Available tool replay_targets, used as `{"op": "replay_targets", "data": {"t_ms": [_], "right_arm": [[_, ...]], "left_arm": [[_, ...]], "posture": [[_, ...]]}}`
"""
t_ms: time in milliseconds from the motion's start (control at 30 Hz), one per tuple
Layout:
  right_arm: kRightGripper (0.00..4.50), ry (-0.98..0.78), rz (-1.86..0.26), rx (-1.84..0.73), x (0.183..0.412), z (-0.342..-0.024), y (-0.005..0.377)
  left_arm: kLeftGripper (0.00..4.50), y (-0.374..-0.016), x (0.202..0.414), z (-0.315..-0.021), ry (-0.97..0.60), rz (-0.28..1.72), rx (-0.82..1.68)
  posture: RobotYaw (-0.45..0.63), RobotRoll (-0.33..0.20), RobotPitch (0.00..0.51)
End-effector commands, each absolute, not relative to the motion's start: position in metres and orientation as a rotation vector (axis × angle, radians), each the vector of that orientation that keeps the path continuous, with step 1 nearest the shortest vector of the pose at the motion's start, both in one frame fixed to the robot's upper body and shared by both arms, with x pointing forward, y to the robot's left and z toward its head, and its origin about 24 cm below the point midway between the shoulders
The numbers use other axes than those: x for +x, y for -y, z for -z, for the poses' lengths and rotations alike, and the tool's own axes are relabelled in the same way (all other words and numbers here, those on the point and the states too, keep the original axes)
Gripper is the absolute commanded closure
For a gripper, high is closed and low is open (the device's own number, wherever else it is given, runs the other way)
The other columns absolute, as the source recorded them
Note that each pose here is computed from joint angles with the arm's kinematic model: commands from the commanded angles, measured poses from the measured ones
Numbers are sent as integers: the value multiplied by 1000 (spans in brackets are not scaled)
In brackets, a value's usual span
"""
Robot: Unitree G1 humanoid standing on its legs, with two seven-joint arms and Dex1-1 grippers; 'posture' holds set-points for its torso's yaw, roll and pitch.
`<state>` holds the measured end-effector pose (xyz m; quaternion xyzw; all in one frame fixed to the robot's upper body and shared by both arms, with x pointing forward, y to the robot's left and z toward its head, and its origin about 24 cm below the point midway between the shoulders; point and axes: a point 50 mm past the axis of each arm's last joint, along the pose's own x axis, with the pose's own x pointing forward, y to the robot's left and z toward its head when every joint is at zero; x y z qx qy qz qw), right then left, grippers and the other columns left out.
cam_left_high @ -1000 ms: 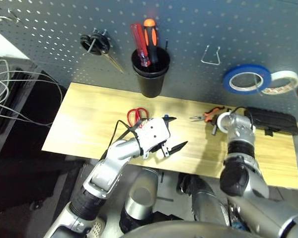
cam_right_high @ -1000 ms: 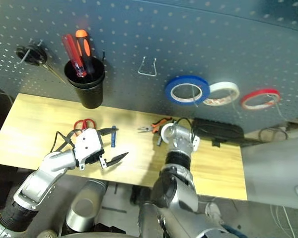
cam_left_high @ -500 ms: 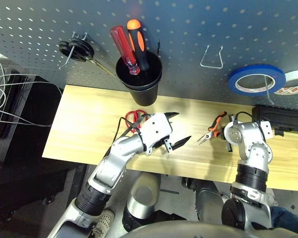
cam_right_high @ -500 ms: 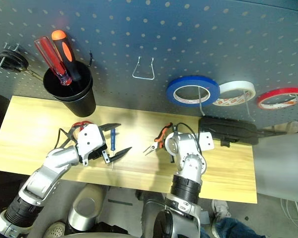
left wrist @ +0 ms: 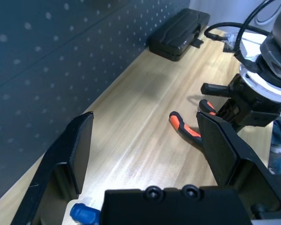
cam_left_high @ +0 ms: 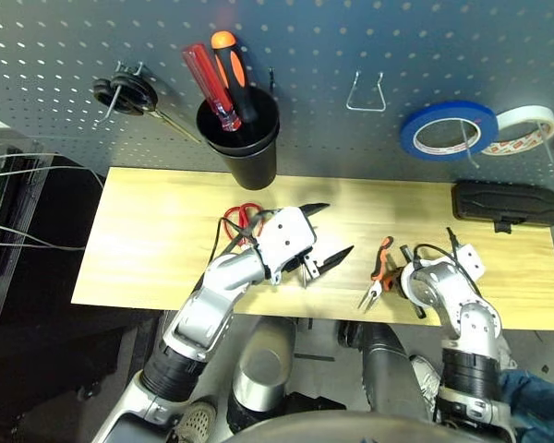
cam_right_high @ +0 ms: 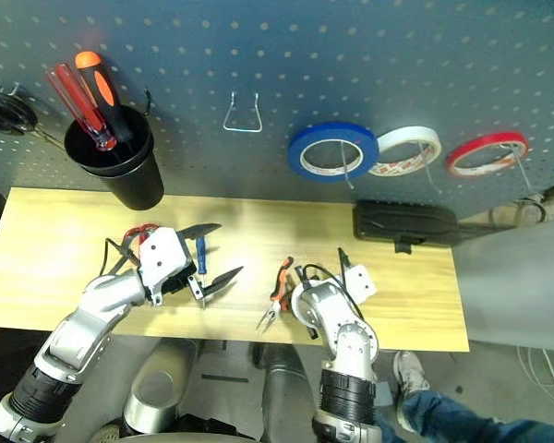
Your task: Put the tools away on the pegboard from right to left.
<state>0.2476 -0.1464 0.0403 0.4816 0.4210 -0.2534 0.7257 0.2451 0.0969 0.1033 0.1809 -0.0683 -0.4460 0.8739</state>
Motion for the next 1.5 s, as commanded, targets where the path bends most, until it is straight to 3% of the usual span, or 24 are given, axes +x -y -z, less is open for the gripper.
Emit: {"op": "replay_targets", "data": {"t_ms": [33,367,867,1500], "right_arm": [[4205,-968,471,1123,251,-40,125],[4205,-861,212,960,280,-61,116],[4205,-625,-161,558,307,-89,108],[4205,-176,-522,175,310,-144,86]], "left_arm": [[0,-97,241,-107,190,915,344],[0,-103,241,-121,338,812,305],[0,-108,239,-121,369,701,256],[0,-118,244,-127,411,645,240]], "posture": [[246,0,317],[241,0,285],[260,0,253],[238,0,251]]}}
